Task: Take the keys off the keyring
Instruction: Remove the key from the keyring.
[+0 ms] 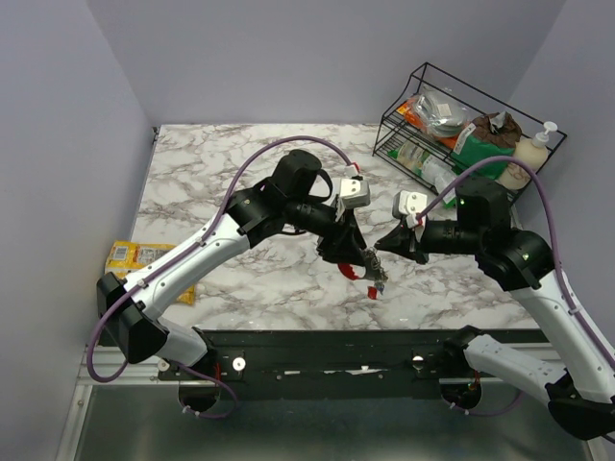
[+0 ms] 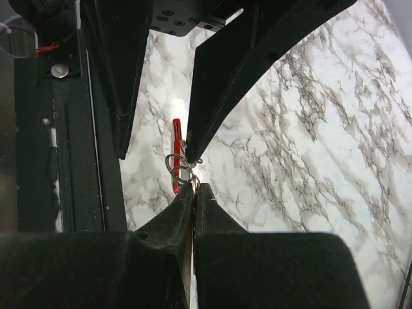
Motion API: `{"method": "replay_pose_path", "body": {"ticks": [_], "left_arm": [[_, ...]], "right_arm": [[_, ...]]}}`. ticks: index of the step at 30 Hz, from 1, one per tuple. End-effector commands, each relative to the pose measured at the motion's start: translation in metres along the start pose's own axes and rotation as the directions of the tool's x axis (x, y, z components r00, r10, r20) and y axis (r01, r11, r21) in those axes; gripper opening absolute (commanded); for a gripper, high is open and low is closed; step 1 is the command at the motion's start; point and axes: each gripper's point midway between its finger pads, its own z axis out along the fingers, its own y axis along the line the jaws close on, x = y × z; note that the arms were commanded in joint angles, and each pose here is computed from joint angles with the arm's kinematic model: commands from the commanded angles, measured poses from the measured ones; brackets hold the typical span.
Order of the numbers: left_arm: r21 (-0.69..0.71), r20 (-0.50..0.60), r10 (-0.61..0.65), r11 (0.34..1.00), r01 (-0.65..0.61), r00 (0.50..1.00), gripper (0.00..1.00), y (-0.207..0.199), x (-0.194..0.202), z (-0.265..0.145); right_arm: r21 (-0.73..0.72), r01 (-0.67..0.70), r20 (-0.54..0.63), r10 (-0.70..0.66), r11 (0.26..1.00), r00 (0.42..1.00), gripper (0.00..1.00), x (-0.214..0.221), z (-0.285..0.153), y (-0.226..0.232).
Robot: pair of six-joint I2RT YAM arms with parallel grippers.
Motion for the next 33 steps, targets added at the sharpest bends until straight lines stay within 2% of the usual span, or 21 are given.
{"method": "replay_pose_path", "body": {"ticks": [1, 7, 19, 33], "left_arm": [[0.017, 0.018, 0.03, 0.999, -0.03, 0.999, 0.55, -0.01, -0.01, -0.004], [0.008, 0.019, 0.034, 0.999, -0.034, 0.999, 0.55, -0.009, -0.01, -0.005], [-0.127, 0.037, 0.034, 0.991, -0.029, 0.999, 0.55, 0.013, -0.016, -0.014], [-0.005, 0.017, 0.027, 1.0, -0.027, 0.999, 0.54, -0.004, -0.007, -0.005]], "right_arm": [[0.036, 0.004, 0.026, -0.005, 0.999, 1.0, 0.01, -0.007, 0.003, -0.011], [0.048, -0.004, 0.023, 0.003, 0.999, 1.0, 0.01, -0.007, 0.004, -0.014], [0.064, 0.002, 0.023, -0.004, 0.998, 1.0, 0.01, -0.005, 0.001, -0.014], [0.044, -0.017, 0.035, 0.015, 0.999, 0.999, 0.01, -0.009, 0.003, -0.013]]}}
